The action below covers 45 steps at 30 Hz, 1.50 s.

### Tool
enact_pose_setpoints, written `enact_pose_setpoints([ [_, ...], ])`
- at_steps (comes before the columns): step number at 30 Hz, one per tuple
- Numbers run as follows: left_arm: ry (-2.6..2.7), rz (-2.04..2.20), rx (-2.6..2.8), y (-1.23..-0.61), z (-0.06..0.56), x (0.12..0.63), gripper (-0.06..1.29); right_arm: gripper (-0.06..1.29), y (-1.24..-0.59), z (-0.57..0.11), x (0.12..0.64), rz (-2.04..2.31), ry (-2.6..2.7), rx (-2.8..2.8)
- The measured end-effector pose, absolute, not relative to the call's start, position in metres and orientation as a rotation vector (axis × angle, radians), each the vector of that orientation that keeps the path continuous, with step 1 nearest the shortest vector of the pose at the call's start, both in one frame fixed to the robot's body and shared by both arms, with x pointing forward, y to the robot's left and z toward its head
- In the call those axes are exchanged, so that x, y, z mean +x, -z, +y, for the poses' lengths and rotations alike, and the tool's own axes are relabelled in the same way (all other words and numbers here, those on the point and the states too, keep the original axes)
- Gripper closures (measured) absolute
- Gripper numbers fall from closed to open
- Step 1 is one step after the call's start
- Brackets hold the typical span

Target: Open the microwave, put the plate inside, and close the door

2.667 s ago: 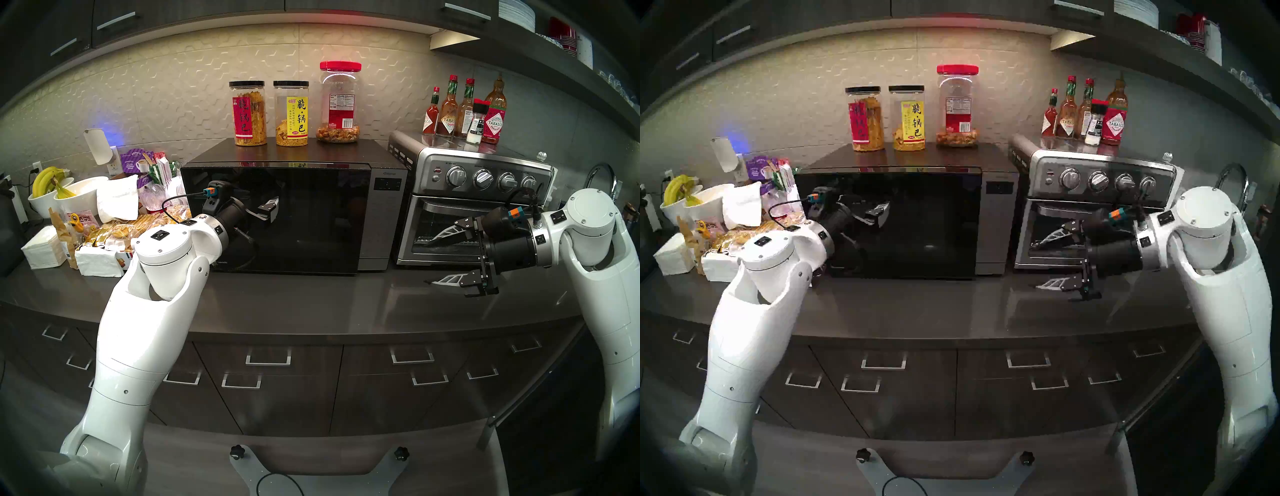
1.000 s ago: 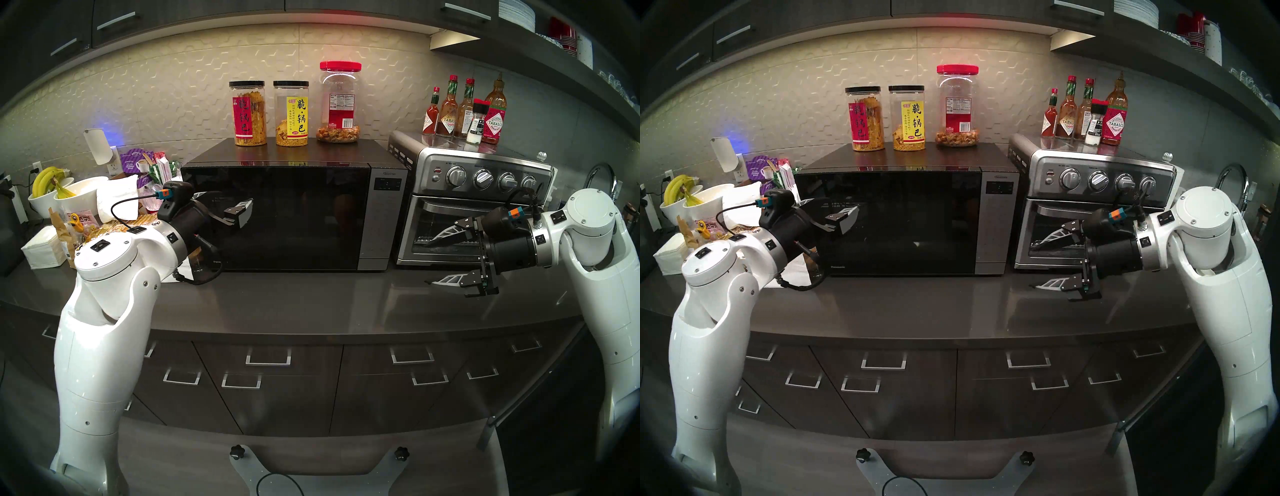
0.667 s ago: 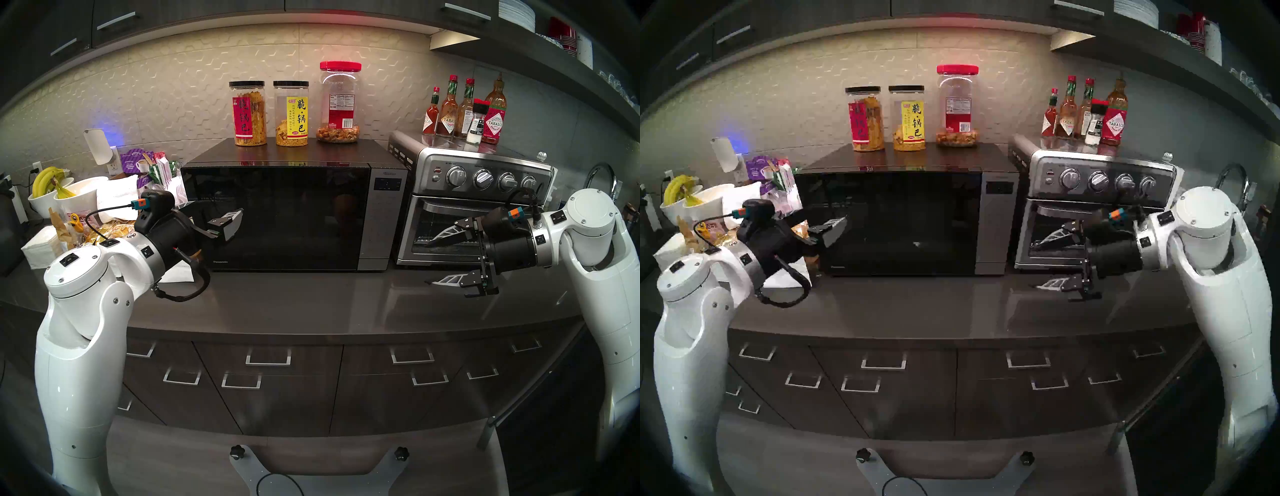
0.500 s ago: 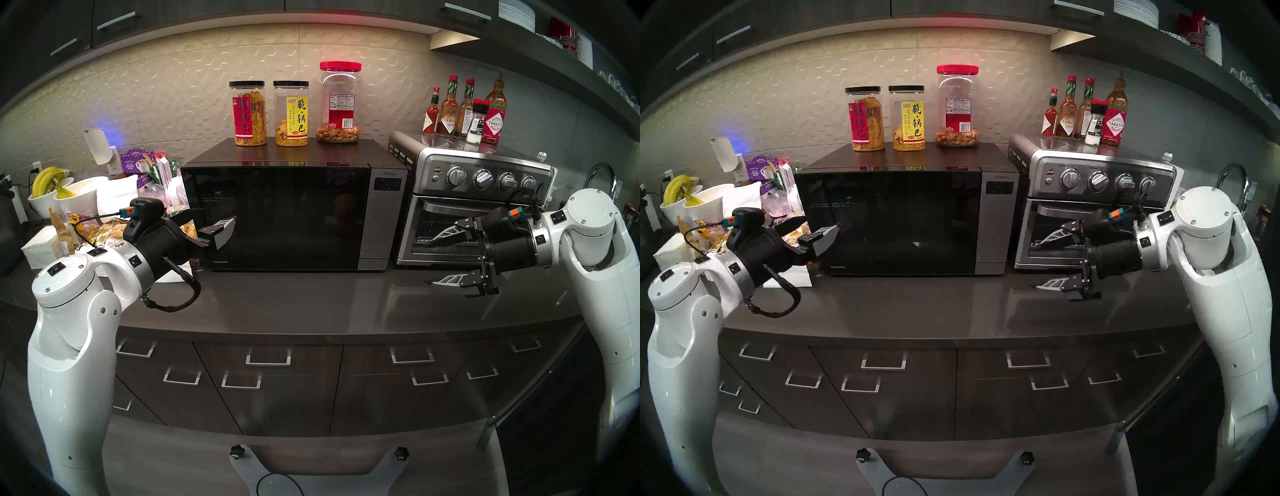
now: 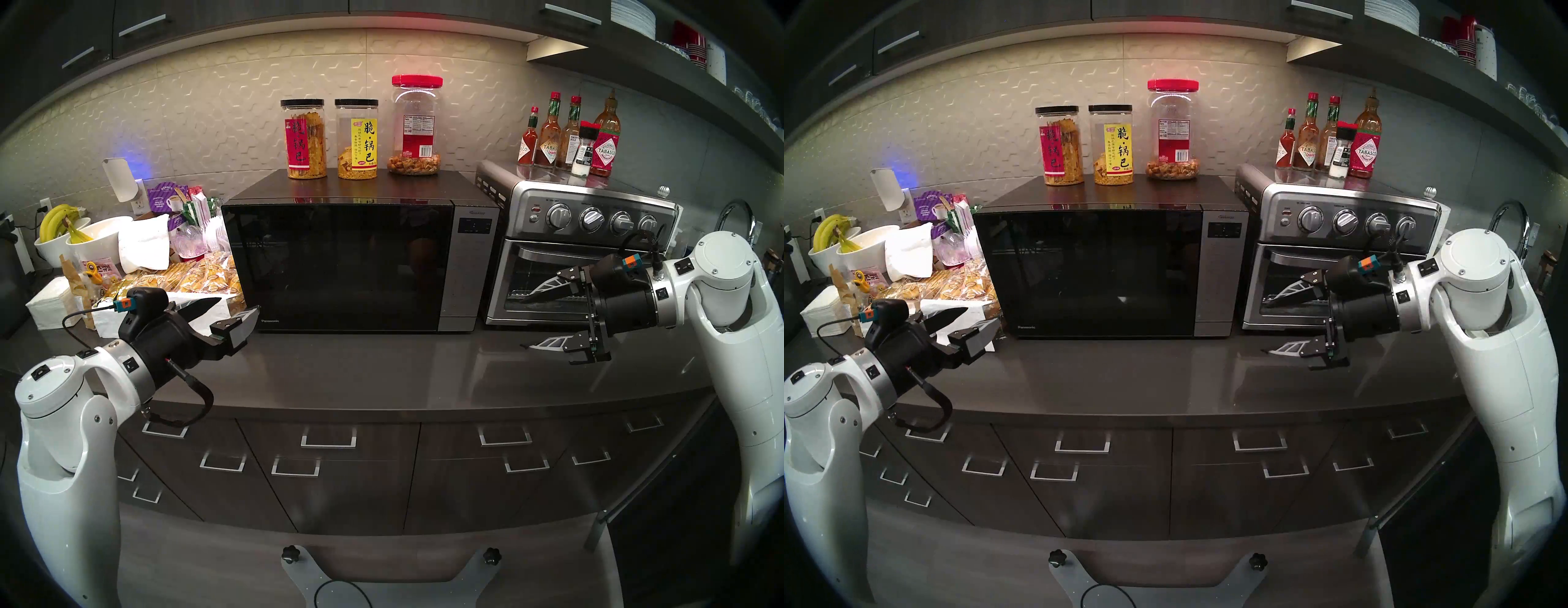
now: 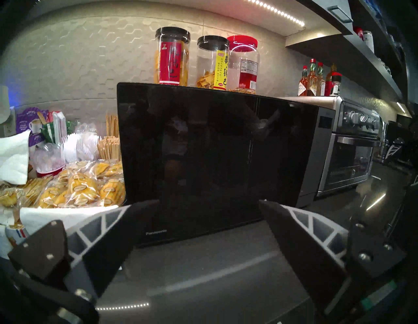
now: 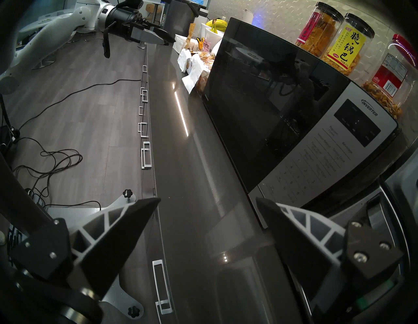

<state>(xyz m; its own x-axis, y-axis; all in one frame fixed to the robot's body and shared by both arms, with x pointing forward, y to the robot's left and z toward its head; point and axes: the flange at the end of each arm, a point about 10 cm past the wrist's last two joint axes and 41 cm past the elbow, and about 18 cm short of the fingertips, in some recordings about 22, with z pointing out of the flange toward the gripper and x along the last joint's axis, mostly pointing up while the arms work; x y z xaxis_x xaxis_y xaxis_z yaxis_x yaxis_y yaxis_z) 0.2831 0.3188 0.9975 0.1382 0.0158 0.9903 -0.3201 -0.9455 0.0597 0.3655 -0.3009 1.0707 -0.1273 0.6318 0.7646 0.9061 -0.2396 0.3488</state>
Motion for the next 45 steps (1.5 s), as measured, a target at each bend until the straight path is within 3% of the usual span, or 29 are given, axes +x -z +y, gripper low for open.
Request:
enact_pose_setpoints([
  [21,-1.972,-0.502,2.173,-0.963,0.334,0.221,-0.03,0.00,-1.071,-0.301,0.365,-1.717,1.304,-1.846],
  [45,-2.213,-0.656,1.953,-0.938,0.335,0.192,-0.03,0.00,-1.071,-0.301,0.366,-1.716,1.304,-1.845],
])
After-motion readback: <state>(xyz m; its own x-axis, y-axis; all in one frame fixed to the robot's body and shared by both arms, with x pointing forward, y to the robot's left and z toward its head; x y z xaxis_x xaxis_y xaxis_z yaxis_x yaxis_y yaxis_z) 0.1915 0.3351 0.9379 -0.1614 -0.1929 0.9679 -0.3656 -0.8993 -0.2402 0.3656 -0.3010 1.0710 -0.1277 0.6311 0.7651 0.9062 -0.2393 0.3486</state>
